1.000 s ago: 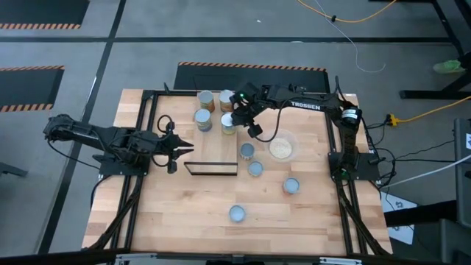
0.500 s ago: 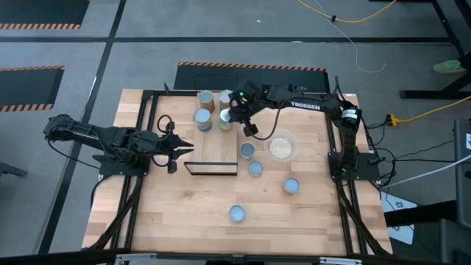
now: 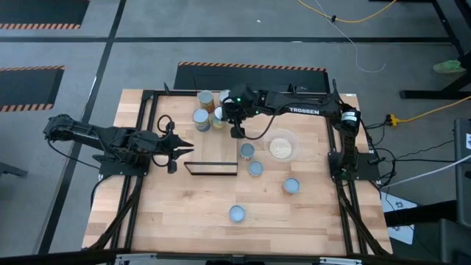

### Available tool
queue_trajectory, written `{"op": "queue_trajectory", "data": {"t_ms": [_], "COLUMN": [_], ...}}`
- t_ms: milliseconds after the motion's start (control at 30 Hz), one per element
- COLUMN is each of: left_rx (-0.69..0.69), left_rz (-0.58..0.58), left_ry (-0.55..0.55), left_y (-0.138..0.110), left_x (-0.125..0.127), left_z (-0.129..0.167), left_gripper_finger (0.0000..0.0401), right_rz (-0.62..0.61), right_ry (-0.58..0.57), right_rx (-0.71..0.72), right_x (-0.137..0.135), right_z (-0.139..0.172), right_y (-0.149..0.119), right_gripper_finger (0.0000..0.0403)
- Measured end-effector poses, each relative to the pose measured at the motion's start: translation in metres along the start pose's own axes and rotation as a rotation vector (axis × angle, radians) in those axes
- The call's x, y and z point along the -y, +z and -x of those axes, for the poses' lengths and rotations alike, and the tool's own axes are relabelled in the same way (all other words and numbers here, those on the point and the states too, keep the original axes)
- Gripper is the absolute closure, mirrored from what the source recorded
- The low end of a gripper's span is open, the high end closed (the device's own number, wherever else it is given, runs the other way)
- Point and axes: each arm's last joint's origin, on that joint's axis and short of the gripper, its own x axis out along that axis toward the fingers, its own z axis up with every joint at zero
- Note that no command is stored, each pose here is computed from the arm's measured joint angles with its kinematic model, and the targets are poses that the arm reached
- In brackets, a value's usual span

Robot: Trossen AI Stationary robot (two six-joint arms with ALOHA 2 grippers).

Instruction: Pick and place cans onto a shelf

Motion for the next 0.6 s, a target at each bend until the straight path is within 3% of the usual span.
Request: {"op": "queue_trajectory", "data": {"t_ms": [367,600], "left_rx": [0.0,0.0], "left_rz": [0.0,-0.001], "left_ry": [0.0,-0.001], "left_y": [0.0,0.0], "left_x": [0.0,0.0], "left_z": [0.0,0.0], "left_gripper_finger": [0.0336,0.0336], "right_rz": [-0.197,-0.204], "right_ry": [-0.045,-0.028], "right_rx": [-0.065,-0.09], "right_x": [-0.002,-0.003], "right_z": [0.0,-0.017], "right_y": [-0.004,-0.012], "right_gripper_finger": [0.04,0.04]}}
